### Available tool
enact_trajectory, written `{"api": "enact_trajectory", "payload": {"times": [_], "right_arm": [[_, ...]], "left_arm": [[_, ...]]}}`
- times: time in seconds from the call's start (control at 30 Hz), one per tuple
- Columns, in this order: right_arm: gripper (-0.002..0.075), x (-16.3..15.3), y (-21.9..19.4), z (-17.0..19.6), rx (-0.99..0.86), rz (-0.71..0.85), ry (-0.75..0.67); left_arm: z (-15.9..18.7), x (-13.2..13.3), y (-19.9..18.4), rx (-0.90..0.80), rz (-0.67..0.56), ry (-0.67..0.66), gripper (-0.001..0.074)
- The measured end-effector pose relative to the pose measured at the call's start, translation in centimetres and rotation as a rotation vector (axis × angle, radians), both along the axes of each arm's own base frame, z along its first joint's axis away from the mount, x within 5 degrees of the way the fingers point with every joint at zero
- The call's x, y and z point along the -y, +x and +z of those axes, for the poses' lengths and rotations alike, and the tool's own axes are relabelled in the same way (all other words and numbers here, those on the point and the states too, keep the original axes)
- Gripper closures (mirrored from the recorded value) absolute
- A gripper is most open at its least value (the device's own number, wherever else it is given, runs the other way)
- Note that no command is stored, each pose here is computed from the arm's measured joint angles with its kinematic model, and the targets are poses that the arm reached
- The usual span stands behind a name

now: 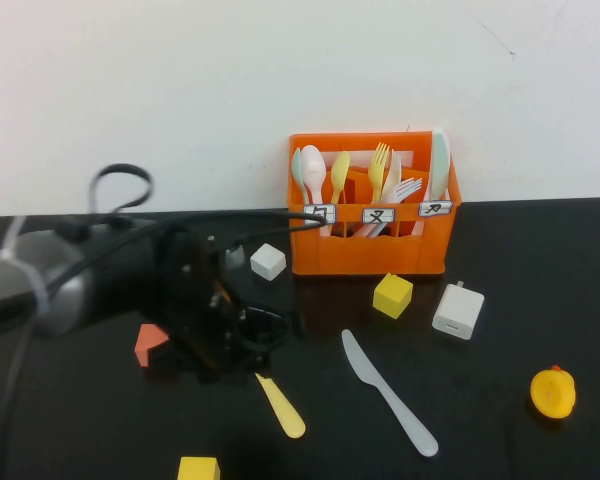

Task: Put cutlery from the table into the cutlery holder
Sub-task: Pick up the knife

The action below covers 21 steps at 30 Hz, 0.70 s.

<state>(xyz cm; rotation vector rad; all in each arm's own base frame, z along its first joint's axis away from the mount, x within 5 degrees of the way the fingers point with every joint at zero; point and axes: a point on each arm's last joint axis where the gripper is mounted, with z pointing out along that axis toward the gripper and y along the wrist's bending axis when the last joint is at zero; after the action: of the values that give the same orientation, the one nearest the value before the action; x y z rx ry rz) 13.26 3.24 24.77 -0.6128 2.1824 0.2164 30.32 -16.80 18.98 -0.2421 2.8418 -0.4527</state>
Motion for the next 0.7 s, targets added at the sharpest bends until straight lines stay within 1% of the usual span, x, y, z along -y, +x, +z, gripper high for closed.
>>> {"api": "enact_trajectory", "payload": {"times": [0.13,0.17,0.23,0.33,0.5,0.7], "right_arm": [[0.0728,0.0,0.0,0.0,0.001,0.001,0.0],[0.0728,0.0,0.0,0.0,0.001,0.001,0.0],[0.0728,0.0,0.0,0.0,0.002,0.0,0.0],[0.0728,0.0,0.0,0.1,0.007,0.004,0.004],[0.0728,-0.1,0.1,0.1,0.016,0.011,0.009],[0.0728,-0.1,0.1,0.2,0.02,0.017,0.007]], "left_arm": [[-1.6,0.7,1.3,-0.062,0.027,0.032,0.038],[-2.1,0.9,1.7,-0.079,0.032,0.038,0.0348],[-2.7,1.3,2.3,-0.106,0.029,0.052,0.0314],[-4.0,1.8,3.2,-0.151,0.025,0.072,0.0295],[-5.8,2.4,4.4,-0.203,0.025,0.103,0.0287],[-7.2,2.5,5.0,-0.218,0.028,0.166,0.0286]]}}
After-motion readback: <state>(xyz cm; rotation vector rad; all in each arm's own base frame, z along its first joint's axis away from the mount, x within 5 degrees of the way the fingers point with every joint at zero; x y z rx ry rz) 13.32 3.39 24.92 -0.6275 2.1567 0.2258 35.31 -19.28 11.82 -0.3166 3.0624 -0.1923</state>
